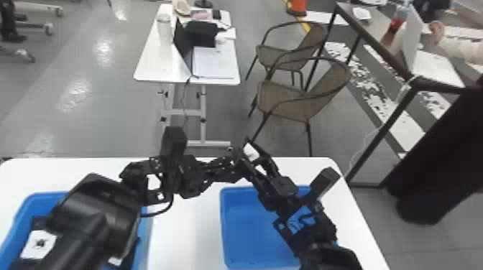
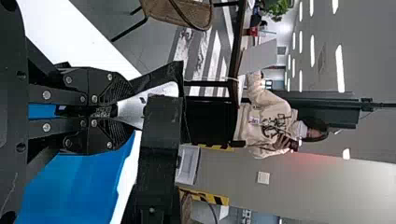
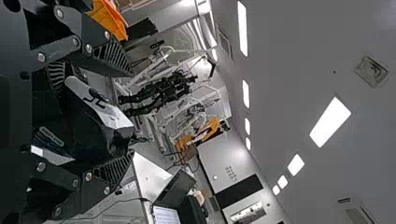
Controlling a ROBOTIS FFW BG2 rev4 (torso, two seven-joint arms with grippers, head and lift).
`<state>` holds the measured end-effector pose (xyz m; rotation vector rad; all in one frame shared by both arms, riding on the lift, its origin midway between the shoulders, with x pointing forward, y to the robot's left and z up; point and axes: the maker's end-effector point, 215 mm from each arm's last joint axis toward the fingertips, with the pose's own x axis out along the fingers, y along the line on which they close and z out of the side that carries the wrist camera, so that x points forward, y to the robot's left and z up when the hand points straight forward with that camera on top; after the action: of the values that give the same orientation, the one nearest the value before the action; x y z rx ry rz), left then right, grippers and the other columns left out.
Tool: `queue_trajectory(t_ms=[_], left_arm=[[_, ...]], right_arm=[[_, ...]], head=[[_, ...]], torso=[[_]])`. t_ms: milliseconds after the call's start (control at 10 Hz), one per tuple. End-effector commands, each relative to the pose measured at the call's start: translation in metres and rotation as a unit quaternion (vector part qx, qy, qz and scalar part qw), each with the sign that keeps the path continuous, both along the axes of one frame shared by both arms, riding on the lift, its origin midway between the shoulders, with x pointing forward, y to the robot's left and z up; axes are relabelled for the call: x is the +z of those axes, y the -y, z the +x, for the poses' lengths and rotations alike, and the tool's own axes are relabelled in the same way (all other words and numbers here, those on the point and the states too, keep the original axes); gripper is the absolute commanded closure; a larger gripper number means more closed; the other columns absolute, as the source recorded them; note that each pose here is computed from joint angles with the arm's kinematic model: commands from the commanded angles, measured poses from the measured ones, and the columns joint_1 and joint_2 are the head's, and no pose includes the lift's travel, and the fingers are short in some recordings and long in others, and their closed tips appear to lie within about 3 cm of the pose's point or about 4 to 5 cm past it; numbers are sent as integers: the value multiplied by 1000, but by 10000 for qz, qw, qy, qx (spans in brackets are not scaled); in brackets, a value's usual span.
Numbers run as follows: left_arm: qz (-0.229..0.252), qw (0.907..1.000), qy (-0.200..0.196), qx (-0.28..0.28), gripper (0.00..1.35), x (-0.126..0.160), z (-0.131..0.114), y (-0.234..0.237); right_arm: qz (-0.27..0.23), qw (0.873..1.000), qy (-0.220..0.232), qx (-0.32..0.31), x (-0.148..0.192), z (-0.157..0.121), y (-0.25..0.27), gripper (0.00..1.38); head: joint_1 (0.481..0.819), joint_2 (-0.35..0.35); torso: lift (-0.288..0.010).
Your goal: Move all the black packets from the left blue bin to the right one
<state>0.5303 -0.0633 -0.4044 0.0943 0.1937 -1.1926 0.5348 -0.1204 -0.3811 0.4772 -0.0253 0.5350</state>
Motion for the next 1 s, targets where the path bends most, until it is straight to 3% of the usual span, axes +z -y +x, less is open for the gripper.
queue_trajectory(t_ms=[0,100,200,300,400,600,800,900], left_arm=[[-10,10000,-38,10,1079,-3,-1,-2],[-31,10000,-58,50,1069,-4,-2,-5],[-73,9999,-83,83,1023,-4,-1,-6],[-100,9999,-71,110,811,-4,-2,-6],[-105,9996,-51,247,513,-3,2,-13],[-138,9968,-28,790,298,-2,12,-50],[-65,9846,-62,1744,209,-2,19,-125],[-147,9753,-174,2197,-1,-5,14,-164]], right_arm=[[-58,9999,48,-110,1,2,5,1035],[-92,9997,25,-225,-2,2,10,1210],[-110,9992,4,-380,-4,-1,18,1282],[-70,9987,-25,-508,-6,-2,25,1282],[-45,9984,-57,-562,-9,-3,31,1282],[-12,9974,-178,-698,-20,-9,42,1282],[18,9948,-437,-918,-45,-21,63,1282],[30,9931,-586,-1011,-59,-28,73,1282]], head=[[695,-188],[695,-190],[695,-193],[695,-196],[695,-202],[695,-202],[695,-179],[695,-149]], torso=[[0],[0],[0],[0],[0],[0],[0],[0]])
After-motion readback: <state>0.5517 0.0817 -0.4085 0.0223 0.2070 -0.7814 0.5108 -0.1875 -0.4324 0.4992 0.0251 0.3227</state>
